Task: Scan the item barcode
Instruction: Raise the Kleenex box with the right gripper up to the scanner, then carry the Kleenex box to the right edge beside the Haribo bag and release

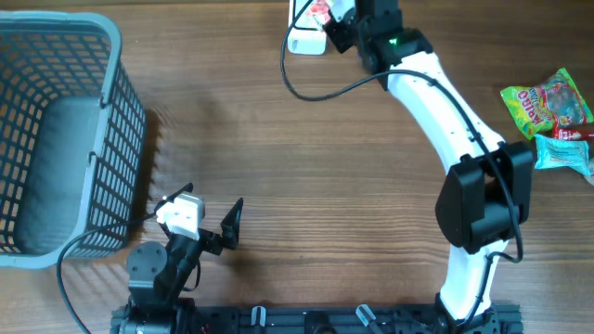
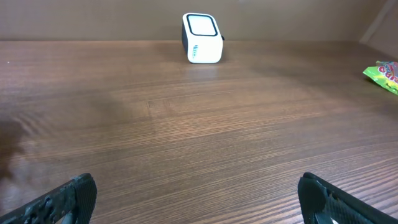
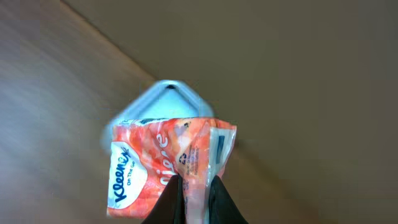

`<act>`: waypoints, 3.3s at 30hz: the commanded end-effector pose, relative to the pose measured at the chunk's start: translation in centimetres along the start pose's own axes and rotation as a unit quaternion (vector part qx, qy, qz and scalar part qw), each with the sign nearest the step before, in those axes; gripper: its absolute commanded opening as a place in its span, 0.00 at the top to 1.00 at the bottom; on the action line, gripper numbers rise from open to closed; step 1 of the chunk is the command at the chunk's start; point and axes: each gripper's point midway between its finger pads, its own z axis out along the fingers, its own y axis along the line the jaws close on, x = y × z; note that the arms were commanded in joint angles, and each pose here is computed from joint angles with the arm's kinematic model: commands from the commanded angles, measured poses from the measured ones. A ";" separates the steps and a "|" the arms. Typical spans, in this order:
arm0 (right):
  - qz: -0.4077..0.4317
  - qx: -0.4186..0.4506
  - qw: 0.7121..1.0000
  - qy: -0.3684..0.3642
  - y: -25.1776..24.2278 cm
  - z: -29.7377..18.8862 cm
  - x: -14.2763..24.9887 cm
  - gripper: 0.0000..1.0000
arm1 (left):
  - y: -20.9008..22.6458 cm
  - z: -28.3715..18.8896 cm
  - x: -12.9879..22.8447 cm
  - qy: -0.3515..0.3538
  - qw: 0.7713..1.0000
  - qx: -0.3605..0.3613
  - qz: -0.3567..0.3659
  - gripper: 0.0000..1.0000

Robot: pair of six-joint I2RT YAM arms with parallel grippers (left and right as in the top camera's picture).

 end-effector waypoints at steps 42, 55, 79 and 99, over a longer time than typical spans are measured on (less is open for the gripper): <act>-0.356 0.421 0.748 0.370 -16.3 -6.0 3.7 0.96 | -0.3 0.0 0.1 -0.001 1.000 0.008 -0.004 0.00; 0.195 0.088 0.900 0.380 -18.3 -6.1 37.1 0.96 | -0.3 0.0 0.1 -0.001 1.000 0.008 -0.004 0.00; 0.436 0.081 0.887 -0.126 -14.0 -42.6 1.6 0.00 | -0.3 0.0 0.1 -0.001 1.000 0.008 -0.004 0.00; 0.148 0.178 0.904 -0.359 -0.5 -54.2 4.0 0.00 | -0.3 0.0 0.1 -0.001 1.000 0.008 -0.004 0.00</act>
